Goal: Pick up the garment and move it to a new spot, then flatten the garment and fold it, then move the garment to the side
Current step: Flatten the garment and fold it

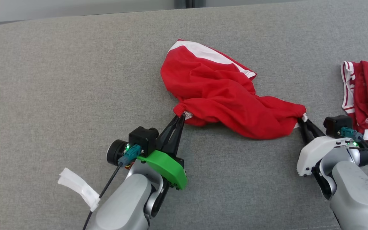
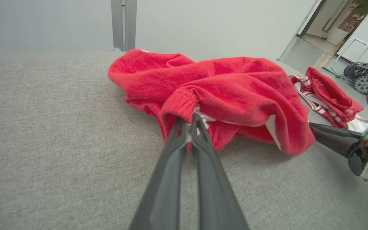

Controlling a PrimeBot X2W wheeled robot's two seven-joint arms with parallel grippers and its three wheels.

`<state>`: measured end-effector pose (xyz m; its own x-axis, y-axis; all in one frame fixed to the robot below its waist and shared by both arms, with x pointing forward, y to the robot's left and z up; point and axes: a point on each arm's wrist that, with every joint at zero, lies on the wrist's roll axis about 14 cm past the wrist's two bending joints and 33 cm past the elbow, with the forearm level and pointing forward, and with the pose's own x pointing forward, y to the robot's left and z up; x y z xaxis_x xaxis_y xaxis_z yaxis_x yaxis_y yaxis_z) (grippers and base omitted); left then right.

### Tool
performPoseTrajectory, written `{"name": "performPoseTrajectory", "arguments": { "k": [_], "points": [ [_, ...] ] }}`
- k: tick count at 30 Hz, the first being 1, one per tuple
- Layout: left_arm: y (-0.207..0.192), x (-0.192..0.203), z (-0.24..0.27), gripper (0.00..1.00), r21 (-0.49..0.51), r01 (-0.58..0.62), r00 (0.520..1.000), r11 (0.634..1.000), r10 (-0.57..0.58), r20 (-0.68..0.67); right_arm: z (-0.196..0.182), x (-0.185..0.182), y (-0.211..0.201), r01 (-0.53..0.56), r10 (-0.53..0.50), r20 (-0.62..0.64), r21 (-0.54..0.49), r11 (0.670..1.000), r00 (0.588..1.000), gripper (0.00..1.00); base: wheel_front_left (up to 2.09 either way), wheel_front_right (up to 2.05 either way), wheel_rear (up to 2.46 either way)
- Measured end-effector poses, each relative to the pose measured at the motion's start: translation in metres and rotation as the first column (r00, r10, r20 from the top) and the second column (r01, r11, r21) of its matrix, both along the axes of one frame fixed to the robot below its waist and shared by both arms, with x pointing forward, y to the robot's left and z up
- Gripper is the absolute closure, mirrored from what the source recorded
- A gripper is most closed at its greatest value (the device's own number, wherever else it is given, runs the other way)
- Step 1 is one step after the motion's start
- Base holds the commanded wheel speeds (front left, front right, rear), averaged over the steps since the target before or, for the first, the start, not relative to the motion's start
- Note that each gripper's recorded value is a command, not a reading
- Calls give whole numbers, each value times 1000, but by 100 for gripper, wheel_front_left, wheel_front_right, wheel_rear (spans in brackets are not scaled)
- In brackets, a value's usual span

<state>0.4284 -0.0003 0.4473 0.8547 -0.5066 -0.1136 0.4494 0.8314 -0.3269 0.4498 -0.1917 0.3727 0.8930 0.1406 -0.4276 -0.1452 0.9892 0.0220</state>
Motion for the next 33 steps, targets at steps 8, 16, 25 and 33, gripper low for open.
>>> {"name": "performPoseTrajectory", "arguments": {
  "k": [8, 16, 25, 33],
  "points": [
    [24, 5, 7, 100, 75, -38, 998, 997, 33, 58, 28, 3, -2, -10, 8, 72, 32, 999, 997, 100, 0, 0, 0],
    [78, 21, 38, 100, 239, -76, 980, 968, 28, 196, 124, 29, 5, -80, 46, 222, 148, 986, 974, 100, 0, 0, 0],
    [92, 43, 146, 100, 256, -99, 916, 962, -13, 401, 254, 44, 35, -215, 97, 424, 237, 947, 900, 100, 0, 0, 0],
    [93, 36, 268, 100, 155, -126, 803, 980, 9, 596, 359, 40, 51, -233, 111, 621, 119, 965, 776, 100, 0, 0, 0]
  ]
}}
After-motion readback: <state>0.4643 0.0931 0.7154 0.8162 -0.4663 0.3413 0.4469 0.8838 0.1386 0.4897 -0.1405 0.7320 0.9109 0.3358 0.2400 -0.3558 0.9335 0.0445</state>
